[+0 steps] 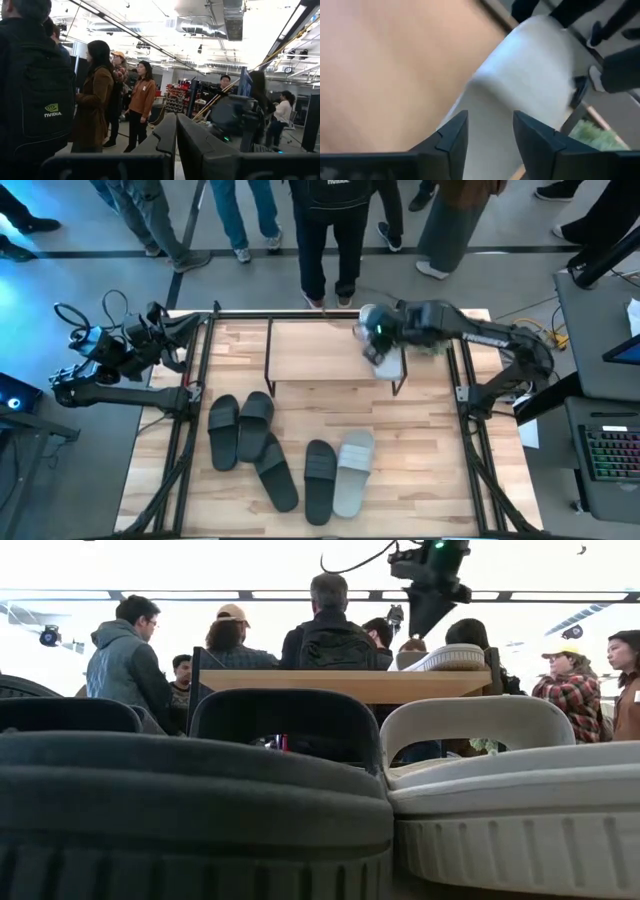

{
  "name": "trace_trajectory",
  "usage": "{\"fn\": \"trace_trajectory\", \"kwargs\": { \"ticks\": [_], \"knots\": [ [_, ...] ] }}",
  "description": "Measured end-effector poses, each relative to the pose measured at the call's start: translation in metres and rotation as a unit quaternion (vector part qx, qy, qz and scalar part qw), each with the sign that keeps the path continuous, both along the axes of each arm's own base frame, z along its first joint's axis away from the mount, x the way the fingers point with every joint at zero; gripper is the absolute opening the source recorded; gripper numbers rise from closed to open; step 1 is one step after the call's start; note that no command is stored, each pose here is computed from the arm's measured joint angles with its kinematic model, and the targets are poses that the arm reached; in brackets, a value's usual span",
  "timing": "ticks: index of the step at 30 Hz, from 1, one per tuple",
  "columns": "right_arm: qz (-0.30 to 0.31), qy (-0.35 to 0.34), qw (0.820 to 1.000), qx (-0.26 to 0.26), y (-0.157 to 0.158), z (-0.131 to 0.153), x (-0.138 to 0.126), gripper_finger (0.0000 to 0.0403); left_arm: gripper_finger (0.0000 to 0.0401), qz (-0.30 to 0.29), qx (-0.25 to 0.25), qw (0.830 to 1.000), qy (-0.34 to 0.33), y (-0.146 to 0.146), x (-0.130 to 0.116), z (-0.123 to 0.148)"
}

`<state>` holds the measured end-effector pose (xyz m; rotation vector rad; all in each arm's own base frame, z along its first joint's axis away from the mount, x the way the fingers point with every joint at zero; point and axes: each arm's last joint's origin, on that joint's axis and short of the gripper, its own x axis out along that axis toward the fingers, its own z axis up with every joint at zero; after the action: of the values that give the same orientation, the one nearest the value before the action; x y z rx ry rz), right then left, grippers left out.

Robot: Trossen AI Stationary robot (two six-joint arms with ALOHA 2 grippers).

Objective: Pick and place slides into the shelf
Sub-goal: Put the gray slide on the shelf

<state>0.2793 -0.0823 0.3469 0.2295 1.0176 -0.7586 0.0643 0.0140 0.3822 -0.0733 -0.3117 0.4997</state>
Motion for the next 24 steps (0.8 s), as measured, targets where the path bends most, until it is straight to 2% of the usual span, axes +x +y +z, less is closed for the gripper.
{"fn": "trace_trajectory", "kwargs": {
  "ticks": [3,6,13,19,24],
  "knots": [
    [0.014,-0.024,0.999,-0.026,-0.016,0.015,0.017,0.0134,0.0000,0.000,0.000,1.000,0.000,0.000,0.000,0.000],
    [0.046,-0.006,0.998,-0.042,-0.029,0.019,0.035,0.0129,0.0000,0.000,-0.001,1.000,-0.001,0.000,0.000,0.000],
    [0.098,0.107,0.989,-0.014,-0.057,-0.013,0.072,0.0132,0.0000,0.000,-0.001,1.000,-0.003,0.000,0.000,0.000],
    [0.143,0.136,0.980,-0.015,-0.067,-0.028,0.097,0.0127,0.0000,0.000,-0.001,1.000,-0.003,0.000,0.000,0.000],
    [0.154,0.170,0.973,0.001,-0.070,-0.035,0.101,0.0119,0.0000,0.000,-0.001,1.000,-0.003,0.000,0.000,0.000]
  ]
}}
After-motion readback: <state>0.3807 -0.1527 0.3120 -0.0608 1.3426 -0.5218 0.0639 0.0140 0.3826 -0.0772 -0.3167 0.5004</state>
